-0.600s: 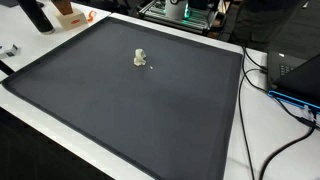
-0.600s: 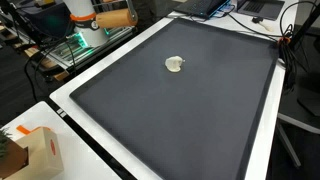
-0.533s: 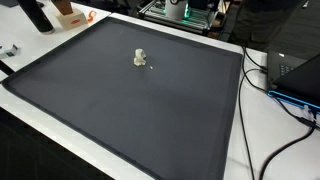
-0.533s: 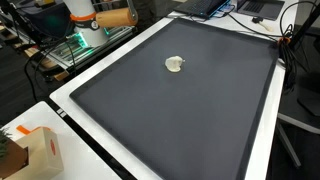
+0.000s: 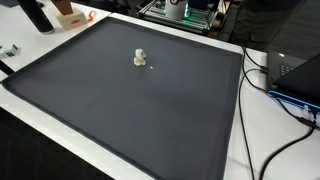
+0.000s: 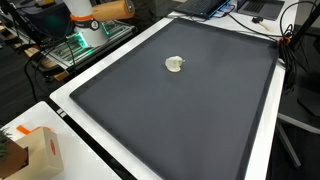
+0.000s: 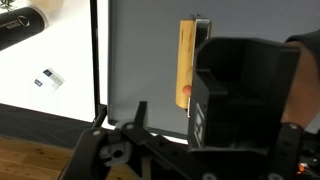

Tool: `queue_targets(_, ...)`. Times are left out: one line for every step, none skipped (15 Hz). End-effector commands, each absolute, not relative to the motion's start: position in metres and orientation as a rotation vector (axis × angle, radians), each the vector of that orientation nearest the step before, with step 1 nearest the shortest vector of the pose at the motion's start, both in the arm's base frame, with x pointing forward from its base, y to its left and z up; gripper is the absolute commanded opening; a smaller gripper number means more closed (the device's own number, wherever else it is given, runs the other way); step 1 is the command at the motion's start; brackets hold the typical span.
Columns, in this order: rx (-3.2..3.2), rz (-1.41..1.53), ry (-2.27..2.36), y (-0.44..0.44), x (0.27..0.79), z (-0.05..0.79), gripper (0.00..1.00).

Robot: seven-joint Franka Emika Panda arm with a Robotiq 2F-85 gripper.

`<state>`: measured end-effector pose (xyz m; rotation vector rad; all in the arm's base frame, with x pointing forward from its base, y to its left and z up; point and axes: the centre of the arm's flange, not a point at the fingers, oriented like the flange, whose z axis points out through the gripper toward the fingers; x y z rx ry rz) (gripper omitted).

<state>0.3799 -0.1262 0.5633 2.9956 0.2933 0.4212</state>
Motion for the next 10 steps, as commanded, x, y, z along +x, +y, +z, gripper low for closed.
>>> queue_targets(2.991,0.435,0.303,-0.127,0.382,0.562,1.0)
queue_targets(2.992,0.437,0.308,-0.128,0.384,0.561,1.0)
queue_targets(2.992,0.442,0.309,-0.128,0.385,0.561,1.0)
queue_targets(2.99,0.441,0.311,-0.128,0.386,0.561,1.0)
queue_targets(2.99,0.44,0.314,-0.129,0.387,0.561,1.0)
queue_targets(2.991,0.437,0.318,-0.129,0.389,0.561,1.0)
queue_targets(2.986,0.439,0.329,-0.13,0.392,0.562,1.0)
queue_targets(2.985,0.443,0.329,-0.13,0.394,0.562,0.75)
queue_targets(2.983,0.447,0.331,-0.13,0.394,0.562,0.73)
queue_targets(2.98,0.449,0.333,-0.13,0.395,0.563,0.66)
